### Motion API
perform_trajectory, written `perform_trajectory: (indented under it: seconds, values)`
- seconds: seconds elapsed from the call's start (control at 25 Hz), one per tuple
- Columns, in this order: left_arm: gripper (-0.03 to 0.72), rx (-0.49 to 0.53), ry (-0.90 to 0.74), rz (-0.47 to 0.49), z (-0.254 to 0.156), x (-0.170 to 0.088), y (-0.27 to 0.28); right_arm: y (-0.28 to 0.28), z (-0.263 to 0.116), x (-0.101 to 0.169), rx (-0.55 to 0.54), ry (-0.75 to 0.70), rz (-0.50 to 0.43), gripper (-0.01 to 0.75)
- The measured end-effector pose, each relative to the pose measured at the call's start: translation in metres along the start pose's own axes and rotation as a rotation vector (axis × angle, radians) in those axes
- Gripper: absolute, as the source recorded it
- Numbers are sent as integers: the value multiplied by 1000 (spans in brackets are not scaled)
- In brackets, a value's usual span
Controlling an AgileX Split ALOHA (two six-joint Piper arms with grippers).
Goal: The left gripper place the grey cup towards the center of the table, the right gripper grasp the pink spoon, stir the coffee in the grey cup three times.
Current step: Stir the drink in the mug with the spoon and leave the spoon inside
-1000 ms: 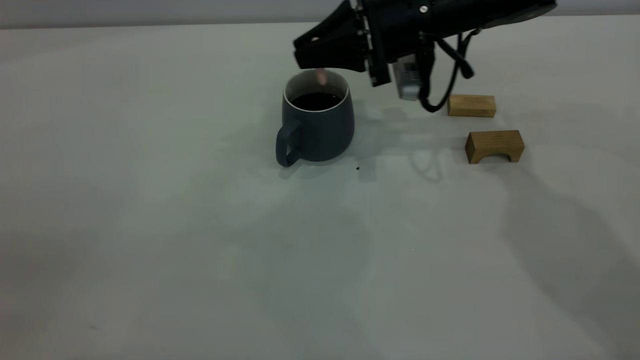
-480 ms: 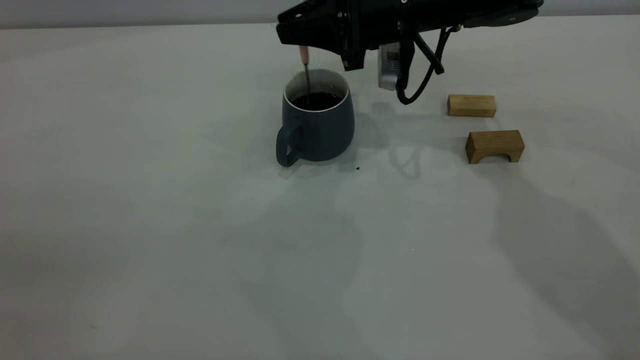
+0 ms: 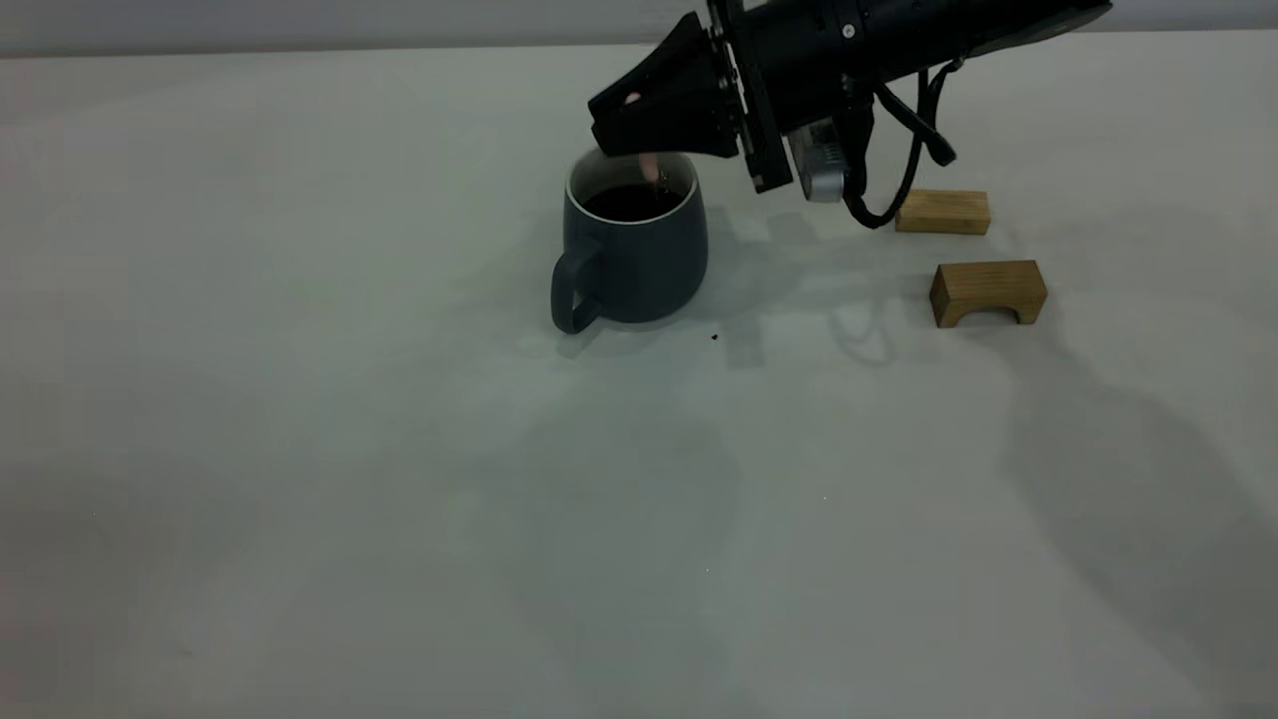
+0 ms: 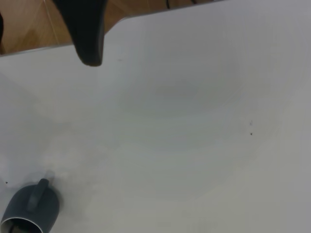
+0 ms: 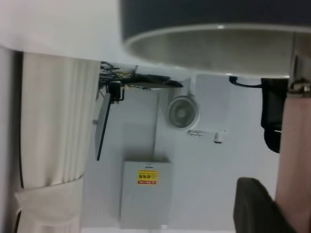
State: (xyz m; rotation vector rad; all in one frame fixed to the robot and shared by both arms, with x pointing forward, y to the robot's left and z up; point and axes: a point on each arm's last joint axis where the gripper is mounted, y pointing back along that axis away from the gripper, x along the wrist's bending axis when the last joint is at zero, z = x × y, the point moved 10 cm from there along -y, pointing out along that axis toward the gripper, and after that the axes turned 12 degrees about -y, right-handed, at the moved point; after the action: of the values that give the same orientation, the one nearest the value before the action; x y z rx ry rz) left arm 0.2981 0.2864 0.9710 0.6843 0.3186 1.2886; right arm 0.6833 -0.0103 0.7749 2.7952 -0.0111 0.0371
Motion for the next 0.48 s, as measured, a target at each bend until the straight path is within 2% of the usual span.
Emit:
perform_trajectory:
  seconds: [0.28,0.4,0.48]
  values:
    - [481,0,0,0,0,0,0,-13,-17,1,62,-45,23,129]
    - [481,0,0,0,0,0,0,-22,-33,7,132,-84,67,129]
    - [481,0,0,0,0,0,0,-24,-35,12,138,-99,102,129]
